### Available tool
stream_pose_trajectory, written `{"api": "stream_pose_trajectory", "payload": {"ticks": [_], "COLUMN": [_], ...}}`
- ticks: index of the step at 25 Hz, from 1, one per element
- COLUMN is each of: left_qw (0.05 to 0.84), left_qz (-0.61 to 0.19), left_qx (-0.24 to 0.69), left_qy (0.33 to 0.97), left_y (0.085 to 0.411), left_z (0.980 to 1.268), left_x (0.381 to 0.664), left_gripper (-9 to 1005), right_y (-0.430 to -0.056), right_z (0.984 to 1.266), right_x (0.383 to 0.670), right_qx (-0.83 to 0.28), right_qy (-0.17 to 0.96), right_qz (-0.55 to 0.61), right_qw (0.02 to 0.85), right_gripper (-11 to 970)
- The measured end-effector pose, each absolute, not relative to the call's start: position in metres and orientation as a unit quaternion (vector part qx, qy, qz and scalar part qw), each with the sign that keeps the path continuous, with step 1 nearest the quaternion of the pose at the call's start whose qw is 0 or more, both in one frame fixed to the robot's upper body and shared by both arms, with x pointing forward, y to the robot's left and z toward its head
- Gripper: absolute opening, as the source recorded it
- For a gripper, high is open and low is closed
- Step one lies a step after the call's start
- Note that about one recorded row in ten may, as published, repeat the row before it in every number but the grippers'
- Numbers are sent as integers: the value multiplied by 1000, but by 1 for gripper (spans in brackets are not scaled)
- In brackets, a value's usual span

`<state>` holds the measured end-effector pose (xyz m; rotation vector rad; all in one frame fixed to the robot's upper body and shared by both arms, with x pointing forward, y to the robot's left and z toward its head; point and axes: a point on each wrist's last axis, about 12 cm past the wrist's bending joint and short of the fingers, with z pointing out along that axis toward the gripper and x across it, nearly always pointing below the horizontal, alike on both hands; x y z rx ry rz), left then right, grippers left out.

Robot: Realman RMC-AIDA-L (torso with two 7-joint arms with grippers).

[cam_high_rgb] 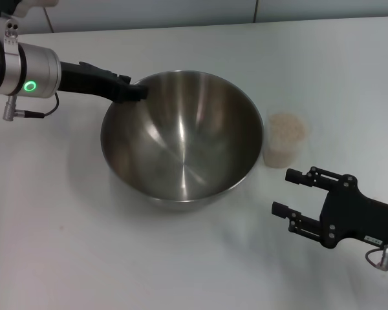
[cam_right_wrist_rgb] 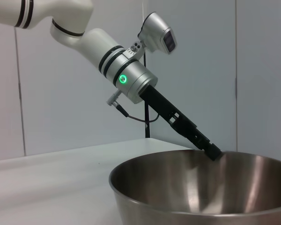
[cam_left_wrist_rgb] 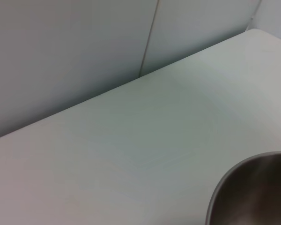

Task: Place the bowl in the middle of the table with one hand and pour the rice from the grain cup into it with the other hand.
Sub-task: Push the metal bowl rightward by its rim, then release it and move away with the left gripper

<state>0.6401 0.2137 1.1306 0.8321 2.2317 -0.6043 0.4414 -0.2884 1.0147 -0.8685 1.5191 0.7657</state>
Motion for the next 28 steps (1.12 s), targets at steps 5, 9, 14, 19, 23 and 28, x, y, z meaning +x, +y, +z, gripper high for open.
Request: {"api": "stream_pose_trajectory", "payload": {"ticks": [5,9,14,19,23,28], "left_qw": [338,339,340,340,357,417], "left_qz": [-230,-229,-229,-231,-266,-346], "left_qx": [319,318,318,317,305,297], "left_qy": [855,855,855,855,842,786], "left_y": [214,214,214,214,214,233], "left_z": [1131,1132,1132,1133,1138,1149], "left_x": [640,641,641,641,637,614], "left_gripper": [407,632,798,842,868,868], "right_y": [-288,-288,-288,-288,-288,-288], "right_z": [1015,1015,1014,1015,1015,1014], "right_x": [442,442,442,442,442,442], "right_qx": [-371,-371,-371,-372,-372,-371], "right_qy": [649,650,650,650,650,650], "right_qz": [327,327,327,326,326,326], "right_qw": [577,577,577,577,577,577], "right_gripper": [624,623,622,623,623,624]}}
